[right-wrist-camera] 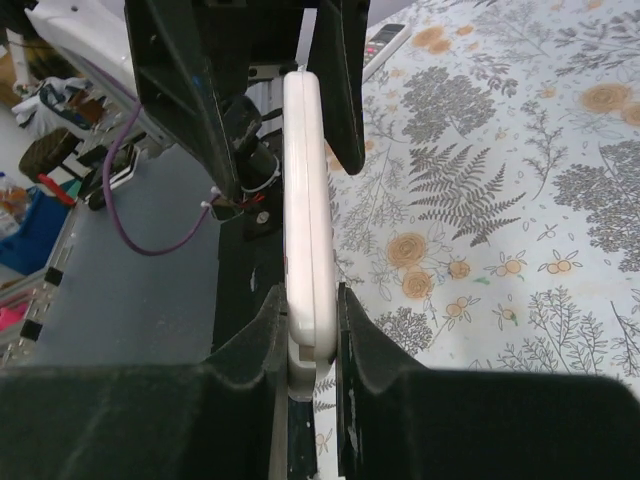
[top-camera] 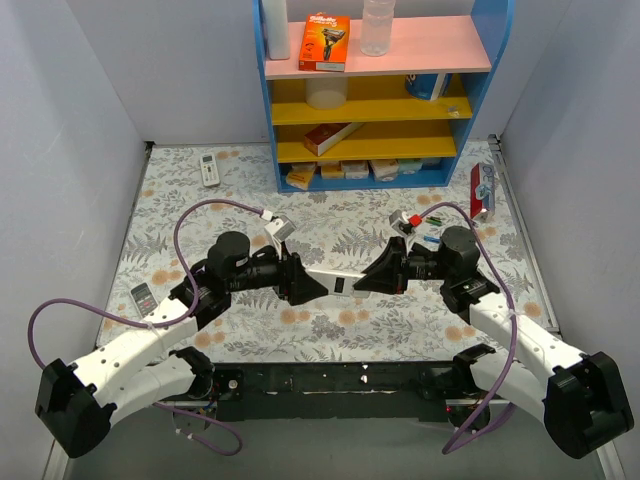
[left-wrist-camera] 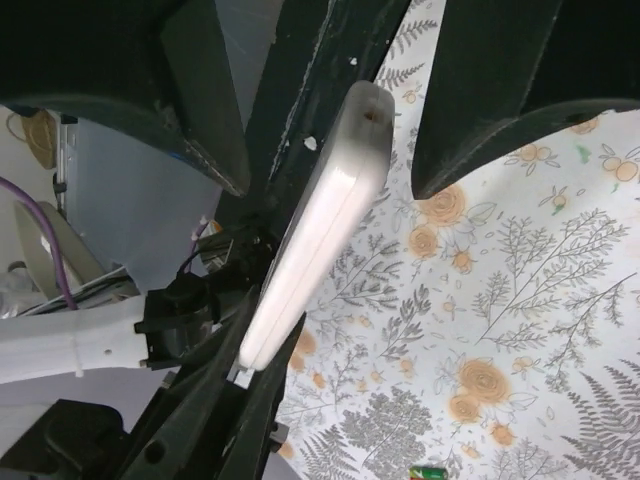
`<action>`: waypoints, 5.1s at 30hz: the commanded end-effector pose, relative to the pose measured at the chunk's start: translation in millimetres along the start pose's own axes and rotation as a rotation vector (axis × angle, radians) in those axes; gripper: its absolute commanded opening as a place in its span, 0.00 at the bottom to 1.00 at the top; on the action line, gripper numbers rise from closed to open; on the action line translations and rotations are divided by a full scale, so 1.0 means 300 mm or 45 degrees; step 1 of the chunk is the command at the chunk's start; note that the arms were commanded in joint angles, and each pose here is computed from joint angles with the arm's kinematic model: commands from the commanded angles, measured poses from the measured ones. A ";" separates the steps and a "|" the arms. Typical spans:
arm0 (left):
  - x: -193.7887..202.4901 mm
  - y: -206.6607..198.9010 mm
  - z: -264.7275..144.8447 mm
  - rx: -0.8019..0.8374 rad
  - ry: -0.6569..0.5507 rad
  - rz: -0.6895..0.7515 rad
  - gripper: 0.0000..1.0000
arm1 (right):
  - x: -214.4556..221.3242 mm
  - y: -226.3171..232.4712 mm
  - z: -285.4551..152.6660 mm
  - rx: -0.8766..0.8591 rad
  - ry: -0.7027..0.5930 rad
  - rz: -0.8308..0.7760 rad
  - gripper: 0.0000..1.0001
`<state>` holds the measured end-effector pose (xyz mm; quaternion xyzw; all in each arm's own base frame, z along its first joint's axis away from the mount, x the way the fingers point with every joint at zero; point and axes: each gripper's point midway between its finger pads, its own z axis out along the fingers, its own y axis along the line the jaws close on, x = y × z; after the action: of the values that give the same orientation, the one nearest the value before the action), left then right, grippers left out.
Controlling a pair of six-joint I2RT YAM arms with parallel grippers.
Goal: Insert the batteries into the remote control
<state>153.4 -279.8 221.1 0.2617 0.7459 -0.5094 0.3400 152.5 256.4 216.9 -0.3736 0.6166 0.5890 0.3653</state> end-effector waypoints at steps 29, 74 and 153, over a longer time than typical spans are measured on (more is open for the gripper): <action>-0.156 0.105 0.006 0.154 -0.828 -0.451 0.89 | -0.080 -0.056 0.053 0.031 -0.473 0.439 0.01; 0.028 0.504 0.013 -0.303 -1.012 -0.524 0.00 | 0.345 -0.375 0.115 0.335 -0.248 0.742 0.47; -0.262 0.476 -0.184 -0.522 -0.328 -0.134 0.00 | 0.154 -0.811 -0.689 1.884 0.302 0.592 0.75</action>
<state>293.7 -188.9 217.8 0.0704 0.7870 -0.4278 0.4390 340.6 36.4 84.1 0.0390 0.9458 0.0111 0.3223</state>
